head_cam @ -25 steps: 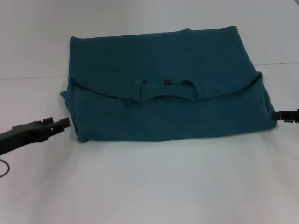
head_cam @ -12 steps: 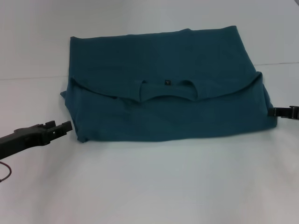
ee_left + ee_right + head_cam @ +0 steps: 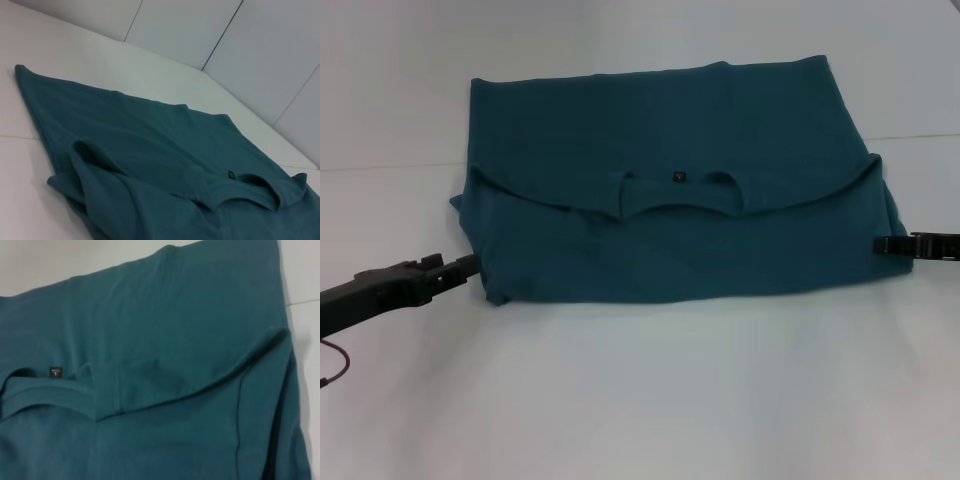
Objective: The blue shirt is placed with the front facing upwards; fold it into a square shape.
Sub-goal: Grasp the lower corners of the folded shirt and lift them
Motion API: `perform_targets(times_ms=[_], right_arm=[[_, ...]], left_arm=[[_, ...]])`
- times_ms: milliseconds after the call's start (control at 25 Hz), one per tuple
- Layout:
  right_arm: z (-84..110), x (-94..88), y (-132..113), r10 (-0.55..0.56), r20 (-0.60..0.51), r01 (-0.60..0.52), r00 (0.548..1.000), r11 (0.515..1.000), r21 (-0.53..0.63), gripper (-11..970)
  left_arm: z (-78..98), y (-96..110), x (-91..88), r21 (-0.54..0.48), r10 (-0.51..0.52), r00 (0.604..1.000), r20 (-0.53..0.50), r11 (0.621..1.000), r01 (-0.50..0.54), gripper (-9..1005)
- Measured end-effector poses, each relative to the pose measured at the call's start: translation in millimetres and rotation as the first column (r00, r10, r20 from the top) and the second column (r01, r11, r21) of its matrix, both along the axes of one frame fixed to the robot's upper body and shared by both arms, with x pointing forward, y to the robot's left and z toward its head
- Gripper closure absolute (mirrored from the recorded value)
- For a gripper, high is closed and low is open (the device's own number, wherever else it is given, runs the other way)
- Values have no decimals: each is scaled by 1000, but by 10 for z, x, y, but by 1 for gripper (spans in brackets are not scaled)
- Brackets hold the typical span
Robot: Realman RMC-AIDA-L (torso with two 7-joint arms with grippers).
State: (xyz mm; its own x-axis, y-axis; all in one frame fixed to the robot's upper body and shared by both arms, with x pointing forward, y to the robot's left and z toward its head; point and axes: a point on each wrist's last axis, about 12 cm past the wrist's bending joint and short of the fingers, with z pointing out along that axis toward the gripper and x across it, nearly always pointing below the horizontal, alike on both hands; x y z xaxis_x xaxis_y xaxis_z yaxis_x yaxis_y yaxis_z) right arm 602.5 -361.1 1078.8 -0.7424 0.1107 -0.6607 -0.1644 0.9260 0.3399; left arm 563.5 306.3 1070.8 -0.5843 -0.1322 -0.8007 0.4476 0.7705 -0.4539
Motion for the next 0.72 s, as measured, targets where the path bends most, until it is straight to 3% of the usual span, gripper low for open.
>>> perform_targets(times_ms=[280, 480, 720], right_arm=[[-32, 16, 82, 15, -12, -14, 1000, 1000, 10, 403], [-42, 9, 113, 27, -21, -26, 999, 999, 19, 482], [-38, 7, 113, 23, -25, -23, 999, 999, 26, 695]], left_arm=[[8, -1, 12, 2, 2, 1000, 3, 1000, -2, 363], [10, -1, 15, 3, 3, 1000, 4, 1000, -3, 363], [9, -5, 15, 2, 3, 1000, 3, 1000, -3, 363]])
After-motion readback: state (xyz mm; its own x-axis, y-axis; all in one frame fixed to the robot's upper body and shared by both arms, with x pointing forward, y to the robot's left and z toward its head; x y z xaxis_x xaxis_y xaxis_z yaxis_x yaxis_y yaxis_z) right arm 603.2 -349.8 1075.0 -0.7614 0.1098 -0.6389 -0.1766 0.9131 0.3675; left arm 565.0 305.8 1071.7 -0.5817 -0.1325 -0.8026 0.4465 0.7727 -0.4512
